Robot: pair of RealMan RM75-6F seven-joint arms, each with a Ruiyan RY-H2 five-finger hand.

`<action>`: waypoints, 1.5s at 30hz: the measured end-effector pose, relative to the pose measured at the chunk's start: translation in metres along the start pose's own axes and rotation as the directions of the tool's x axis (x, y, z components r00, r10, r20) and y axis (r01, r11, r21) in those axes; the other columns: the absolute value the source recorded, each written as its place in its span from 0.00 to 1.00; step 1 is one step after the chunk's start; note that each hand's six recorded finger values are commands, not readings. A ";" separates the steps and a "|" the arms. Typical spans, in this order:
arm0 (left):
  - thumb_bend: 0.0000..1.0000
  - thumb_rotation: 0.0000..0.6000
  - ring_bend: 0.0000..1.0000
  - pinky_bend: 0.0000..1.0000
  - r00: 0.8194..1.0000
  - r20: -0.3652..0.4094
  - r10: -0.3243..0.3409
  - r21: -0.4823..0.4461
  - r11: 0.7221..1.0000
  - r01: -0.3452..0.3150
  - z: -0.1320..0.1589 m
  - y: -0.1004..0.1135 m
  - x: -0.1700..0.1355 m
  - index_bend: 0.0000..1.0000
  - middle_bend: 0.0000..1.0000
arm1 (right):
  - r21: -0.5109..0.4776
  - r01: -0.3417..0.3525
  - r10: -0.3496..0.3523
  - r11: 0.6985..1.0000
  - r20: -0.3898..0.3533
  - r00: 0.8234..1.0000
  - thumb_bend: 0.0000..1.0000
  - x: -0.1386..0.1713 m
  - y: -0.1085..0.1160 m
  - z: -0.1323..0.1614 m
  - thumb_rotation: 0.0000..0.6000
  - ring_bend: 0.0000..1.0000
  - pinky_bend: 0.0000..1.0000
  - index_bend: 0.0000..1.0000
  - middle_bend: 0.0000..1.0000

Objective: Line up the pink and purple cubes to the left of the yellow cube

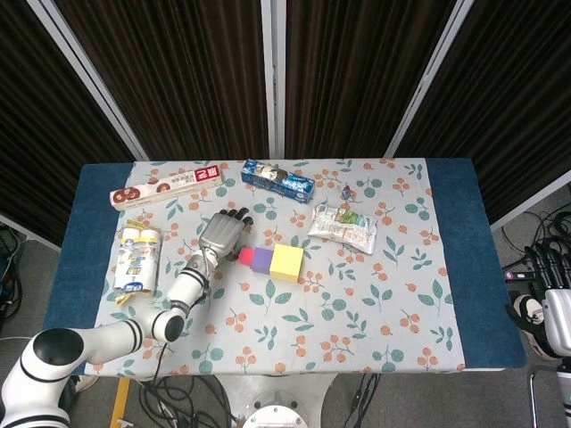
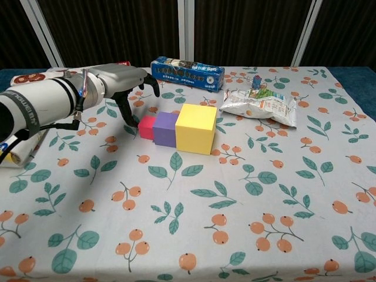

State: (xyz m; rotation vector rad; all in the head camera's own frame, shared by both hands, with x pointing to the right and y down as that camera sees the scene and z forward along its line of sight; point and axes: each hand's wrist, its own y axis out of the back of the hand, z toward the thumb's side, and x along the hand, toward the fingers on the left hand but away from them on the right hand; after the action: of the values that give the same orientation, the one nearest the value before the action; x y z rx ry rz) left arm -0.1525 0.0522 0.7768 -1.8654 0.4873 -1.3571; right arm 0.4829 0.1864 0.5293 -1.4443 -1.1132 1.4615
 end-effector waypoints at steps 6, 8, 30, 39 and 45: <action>0.18 1.00 0.22 0.27 1.000 0.017 0.001 -0.014 1.000 -0.001 0.011 0.001 0.001 0.31 0.22 | -0.003 -0.002 0.002 1.000 0.004 1.000 0.11 0.001 -0.001 -0.002 1.00 0.00 0.03 0.00 0.04; 0.18 1.00 0.22 0.27 1.000 0.021 -0.002 -0.012 1.000 0.002 0.014 0.000 0.001 0.31 0.22 | -0.004 -0.002 0.002 1.000 0.006 1.000 0.11 0.001 -0.001 -0.003 1.00 0.00 0.03 0.00 0.04; 0.17 1.00 0.22 0.24 0.972 -0.170 0.160 -0.110 0.978 -0.180 -0.086 0.043 -0.055 0.29 0.22 | -0.039 -0.010 0.010 0.999 -0.005 1.000 0.11 -0.001 -0.001 -0.005 1.00 0.00 0.03 0.00 0.04; 0.16 1.00 0.22 0.23 0.891 -0.297 0.343 -0.095 0.918 -0.385 -0.165 0.058 -0.148 0.29 0.22 | -0.073 -0.031 0.029 0.997 -0.040 0.999 0.11 -0.002 -0.006 -0.002 1.00 0.00 0.03 0.00 0.04; 0.15 1.00 0.22 0.23 0.854 -0.356 0.380 -0.062 0.902 -0.427 -0.187 0.044 -0.214 0.29 0.22 | -0.102 -0.035 0.031 0.994 -0.036 0.999 0.11 -0.001 -0.008 -0.003 1.00 0.00 0.03 0.00 0.04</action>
State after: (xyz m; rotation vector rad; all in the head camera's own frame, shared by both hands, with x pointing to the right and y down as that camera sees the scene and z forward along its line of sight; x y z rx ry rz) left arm -0.3969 0.1041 0.6344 -1.5162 1.1134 -1.3738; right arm 0.4854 0.1880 0.5375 -1.5598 -1.1636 1.4146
